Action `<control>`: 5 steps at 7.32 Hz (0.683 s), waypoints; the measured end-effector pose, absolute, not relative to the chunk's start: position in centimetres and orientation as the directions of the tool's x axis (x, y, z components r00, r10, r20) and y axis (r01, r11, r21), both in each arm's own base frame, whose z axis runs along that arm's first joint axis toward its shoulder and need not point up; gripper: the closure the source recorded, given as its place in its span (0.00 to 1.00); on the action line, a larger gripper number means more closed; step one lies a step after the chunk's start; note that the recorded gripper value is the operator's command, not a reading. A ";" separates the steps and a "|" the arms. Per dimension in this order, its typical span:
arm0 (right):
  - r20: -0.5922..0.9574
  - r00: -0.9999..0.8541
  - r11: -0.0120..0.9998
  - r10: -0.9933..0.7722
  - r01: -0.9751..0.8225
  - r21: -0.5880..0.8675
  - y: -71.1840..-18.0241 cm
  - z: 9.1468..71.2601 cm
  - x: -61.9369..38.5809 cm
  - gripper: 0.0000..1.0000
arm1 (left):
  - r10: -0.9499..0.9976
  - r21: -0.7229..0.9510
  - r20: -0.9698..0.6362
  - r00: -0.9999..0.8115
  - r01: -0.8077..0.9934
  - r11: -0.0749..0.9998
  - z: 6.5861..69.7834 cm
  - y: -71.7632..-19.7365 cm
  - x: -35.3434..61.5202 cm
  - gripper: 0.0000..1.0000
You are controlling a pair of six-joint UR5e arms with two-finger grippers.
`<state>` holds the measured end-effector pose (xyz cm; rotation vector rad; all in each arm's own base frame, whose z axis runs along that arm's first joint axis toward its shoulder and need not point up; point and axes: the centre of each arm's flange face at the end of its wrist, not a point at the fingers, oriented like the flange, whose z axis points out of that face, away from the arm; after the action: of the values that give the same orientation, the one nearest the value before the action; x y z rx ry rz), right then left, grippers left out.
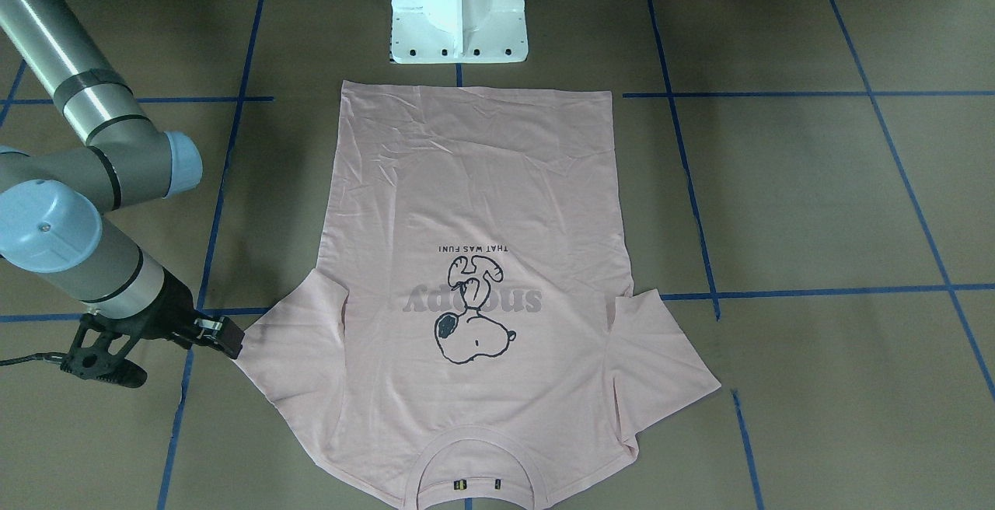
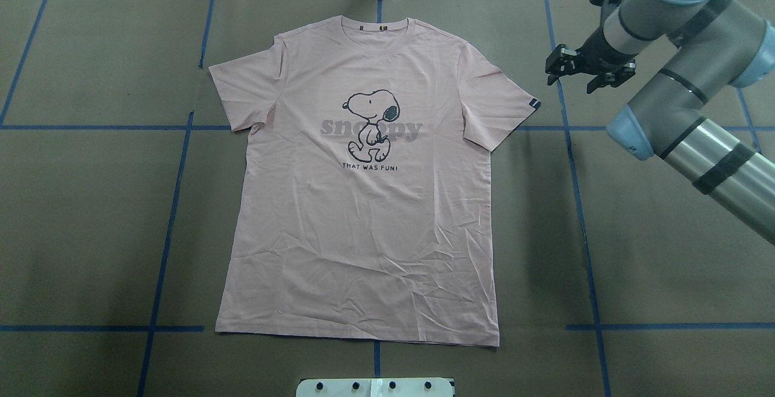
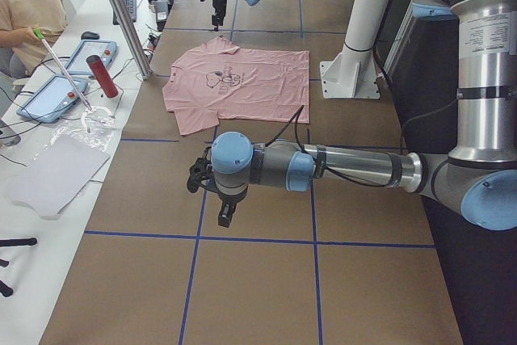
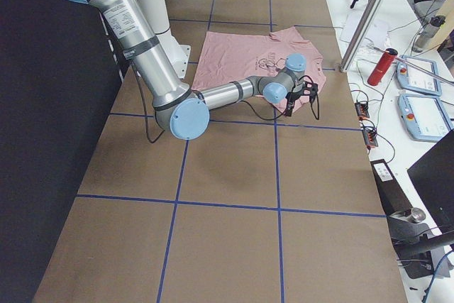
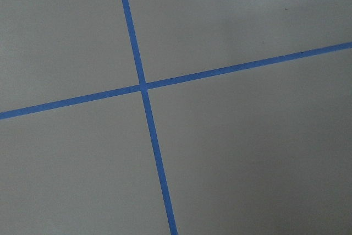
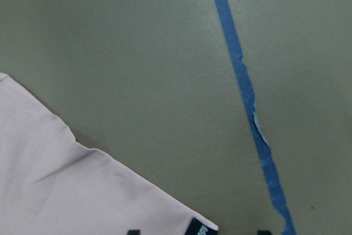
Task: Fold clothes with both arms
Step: 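Grasp the sleeve with the right gripper and fold it inward onto the shirt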
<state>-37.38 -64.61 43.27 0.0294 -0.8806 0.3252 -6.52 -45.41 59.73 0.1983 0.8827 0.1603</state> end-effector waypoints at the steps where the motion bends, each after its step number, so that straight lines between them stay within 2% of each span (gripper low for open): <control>1: 0.754 0.595 0.947 0.276 -0.301 -0.109 -64.6 43.6 -38.4 0.32 | 0.220 0.237 -0.749 0.625 -0.057 0.970 59.8 -45.4 -6.5 0.00; 3: 0.744 0.606 0.945 0.281 -0.309 -0.105 -64.4 44.1 -39.4 0.36 | 0.222 0.239 -0.748 0.625 -0.058 0.969 59.7 -45.4 -6.5 0.00; 4: 0.741 0.610 0.945 0.281 -0.310 -0.104 -64.3 44.4 -39.6 0.45 | 0.223 0.240 -0.748 0.625 -0.058 0.969 59.7 -45.4 -6.6 0.00; 5: 0.737 0.614 0.945 0.282 -0.311 -0.102 -64.3 44.6 -39.8 0.62 | 0.222 0.239 -0.749 0.624 -0.058 0.969 59.8 -45.2 -6.6 0.00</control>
<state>-39.82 -64.27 44.56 0.0369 -0.8434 0.3414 -6.58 -45.19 59.77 0.1996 0.8842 0.1622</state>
